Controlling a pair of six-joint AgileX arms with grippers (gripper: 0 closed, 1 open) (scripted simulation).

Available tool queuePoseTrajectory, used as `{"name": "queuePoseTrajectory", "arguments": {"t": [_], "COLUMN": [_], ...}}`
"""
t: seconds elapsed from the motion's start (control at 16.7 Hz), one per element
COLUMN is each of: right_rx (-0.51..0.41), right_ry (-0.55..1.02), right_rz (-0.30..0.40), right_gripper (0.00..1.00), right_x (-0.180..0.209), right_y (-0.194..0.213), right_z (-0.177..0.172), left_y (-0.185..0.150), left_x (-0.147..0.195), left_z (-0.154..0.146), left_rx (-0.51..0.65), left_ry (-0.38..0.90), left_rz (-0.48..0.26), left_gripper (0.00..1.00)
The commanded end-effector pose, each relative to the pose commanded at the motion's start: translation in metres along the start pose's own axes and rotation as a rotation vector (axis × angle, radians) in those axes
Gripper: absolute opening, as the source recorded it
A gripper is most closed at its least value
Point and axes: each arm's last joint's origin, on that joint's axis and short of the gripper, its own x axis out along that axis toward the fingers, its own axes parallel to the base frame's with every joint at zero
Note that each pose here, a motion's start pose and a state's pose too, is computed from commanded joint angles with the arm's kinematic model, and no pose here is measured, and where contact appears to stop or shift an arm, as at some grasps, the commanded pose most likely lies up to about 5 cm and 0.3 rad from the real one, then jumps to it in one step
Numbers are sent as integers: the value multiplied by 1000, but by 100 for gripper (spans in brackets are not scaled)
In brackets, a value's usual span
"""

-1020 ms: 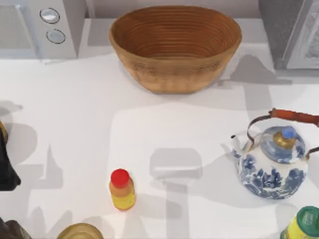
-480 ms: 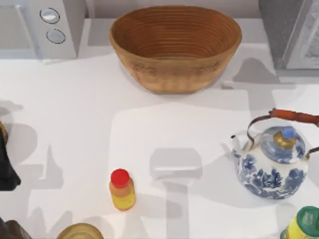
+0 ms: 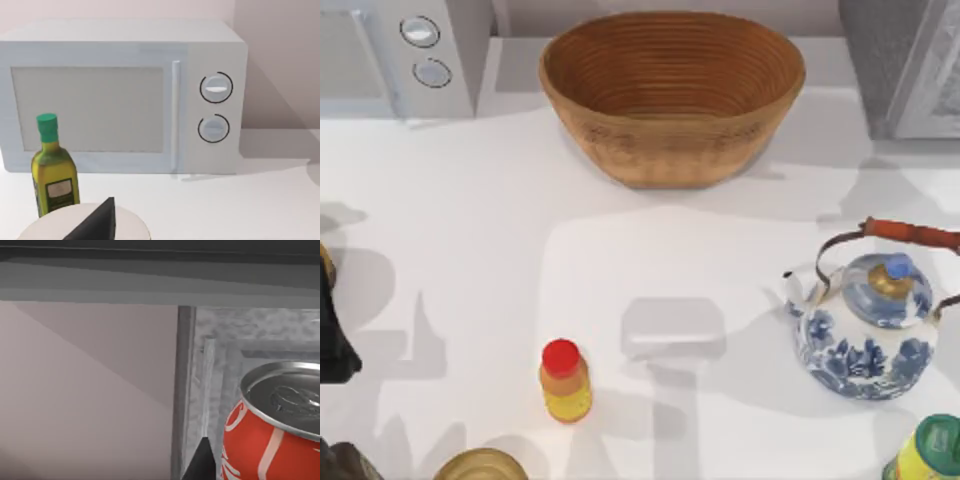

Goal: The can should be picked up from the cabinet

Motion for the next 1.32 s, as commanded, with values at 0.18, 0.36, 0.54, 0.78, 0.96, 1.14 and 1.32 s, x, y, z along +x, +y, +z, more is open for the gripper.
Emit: {"name": "queuePoseTrajectory", "arguments": {"t": [0.18,0.36,0.54,0.78,0.96,1.14,1.32], "right_rx": [3,11,18,24,25,25,26], "right_ry": [10,11,3,-18,-35,-37,-28], "right_rz": [2,3,4,4,3,3,5], "right_gripper": [0,0,0,0,0,0,0], "right_x": [-12,-23,-29,-29,-28,-28,-28], "right_y": [-19,-34,-43,-50,-52,-53,-52], "right_z": [-62,-131,-196,-261,-282,-285,-286], "left_y": [0,0,0,0,0,0,0], "left_x": [0,0,0,0,0,0,0], "left_z": [0,0,0,0,0,0,0], "left_rx": [0,0,0,0,0,0,0], "left_ry": [0,0,0,0,0,0,0], "left_rz": [0,0,0,0,0,0,0], "left_gripper": [100,100,100,100,100,100,100]}}
